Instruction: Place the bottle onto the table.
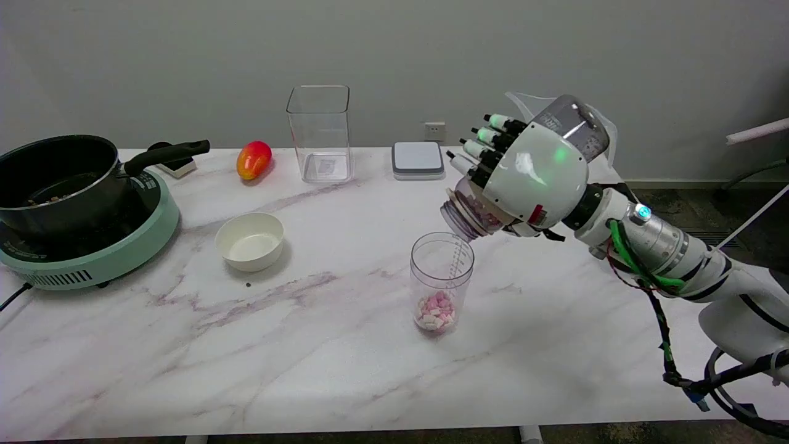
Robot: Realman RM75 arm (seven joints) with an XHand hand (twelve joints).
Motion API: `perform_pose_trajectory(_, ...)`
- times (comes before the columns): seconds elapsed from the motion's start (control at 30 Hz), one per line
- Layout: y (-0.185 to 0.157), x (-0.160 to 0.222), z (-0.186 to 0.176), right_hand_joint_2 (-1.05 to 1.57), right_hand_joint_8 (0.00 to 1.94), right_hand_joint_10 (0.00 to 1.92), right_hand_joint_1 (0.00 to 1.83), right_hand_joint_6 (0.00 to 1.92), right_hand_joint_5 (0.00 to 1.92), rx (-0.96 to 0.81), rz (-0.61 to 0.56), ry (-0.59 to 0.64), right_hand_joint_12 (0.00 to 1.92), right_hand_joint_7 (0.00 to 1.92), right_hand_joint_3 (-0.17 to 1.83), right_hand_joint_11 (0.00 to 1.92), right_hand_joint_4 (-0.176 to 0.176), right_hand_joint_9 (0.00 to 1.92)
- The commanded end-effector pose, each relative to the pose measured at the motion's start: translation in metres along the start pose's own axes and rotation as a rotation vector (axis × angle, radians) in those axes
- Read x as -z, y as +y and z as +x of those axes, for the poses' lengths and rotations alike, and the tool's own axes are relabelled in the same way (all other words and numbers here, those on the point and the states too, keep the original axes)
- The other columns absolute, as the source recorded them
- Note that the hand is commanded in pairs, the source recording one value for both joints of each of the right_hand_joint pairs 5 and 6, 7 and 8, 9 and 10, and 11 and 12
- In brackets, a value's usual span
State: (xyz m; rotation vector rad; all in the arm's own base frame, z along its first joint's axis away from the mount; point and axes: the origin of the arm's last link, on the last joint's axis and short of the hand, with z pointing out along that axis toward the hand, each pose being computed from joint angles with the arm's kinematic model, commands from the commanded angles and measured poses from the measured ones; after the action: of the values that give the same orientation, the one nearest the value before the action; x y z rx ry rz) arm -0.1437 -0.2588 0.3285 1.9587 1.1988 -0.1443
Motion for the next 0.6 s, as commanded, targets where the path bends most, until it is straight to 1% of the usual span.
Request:
perform_pose_trajectory(0.03, 0.017, 0.003, -0.005, 1.54, 1.83, 1.56, 1.21, 1.92, 1.92, -0.265, -0.203, 0.044, 1.37, 1.83, 0.26, 1.37, 0.0, 1.56)
perform_pose_trajectory(0.17, 0.027, 0.005, -0.007, 1.51, 1.82, 1.56, 1.22, 1.92, 1.92, -0.375, -0.287, 0.062, 1.36, 1.82, 0.26, 1.36, 0.0, 1.56)
perform_pose_trajectory(0.27, 0.041, 0.015, -0.016, 1.45, 1.8, 1.54, 1.26, 1.89, 1.89, -0.537, -0.425, 0.083, 1.35, 1.8, 0.27, 1.35, 0.0, 1.54)
perform_pose_trajectory(0.33, 0.05, 0.028, -0.03, 1.4, 1.79, 1.53, 1.28, 1.87, 1.87, -0.728, -0.578, 0.117, 1.34, 1.79, 0.27, 1.34, 0.0, 1.53)
perform_pose_trajectory(0.37, 0.052, 0.032, -0.035, 1.38, 1.78, 1.53, 1.29, 1.87, 1.87, -0.797, -0.626, 0.133, 1.34, 1.78, 0.27, 1.34, 0.0, 1.53)
perform_pose_trajectory(0.4, 0.053, 0.039, -0.045, 1.37, 1.78, 1.52, 1.3, 1.86, 1.86, -0.92, -0.706, 0.159, 1.34, 1.78, 0.27, 1.34, 0.0, 1.52)
perform_pose_trajectory(0.43, 0.052, 0.044, -0.053, 1.37, 1.77, 1.52, 1.3, 1.86, 1.86, -1.014, -0.761, 0.181, 1.34, 1.77, 0.28, 1.34, 0.0, 1.52)
perform_pose_trajectory(0.47, 0.052, 0.048, -0.059, 1.34, 1.77, 1.52, 1.32, 1.84, 1.84, -1.071, -0.801, 0.195, 1.33, 1.77, 0.28, 1.33, 0.0, 1.52)
perform_pose_trajectory(0.53, 0.055, 0.065, -0.077, 1.32, 1.76, 1.52, 1.34, 1.81, 1.81, -1.245, -0.937, 0.242, 1.34, 1.76, 0.28, 1.34, 0.0, 1.52)
perform_pose_trajectory(0.57, 0.056, 0.069, -0.083, 1.34, 1.77, 1.53, 1.34, 1.81, 1.81, -1.291, -0.969, 0.253, 1.35, 1.77, 0.28, 1.35, 0.0, 1.53)
perform_pose_trajectory(0.6, 0.056, 0.075, -0.092, 1.34, 1.77, 1.53, 1.33, 1.81, 1.81, -1.373, -1.016, 0.262, 1.35, 1.77, 0.28, 1.35, 0.0, 1.53)
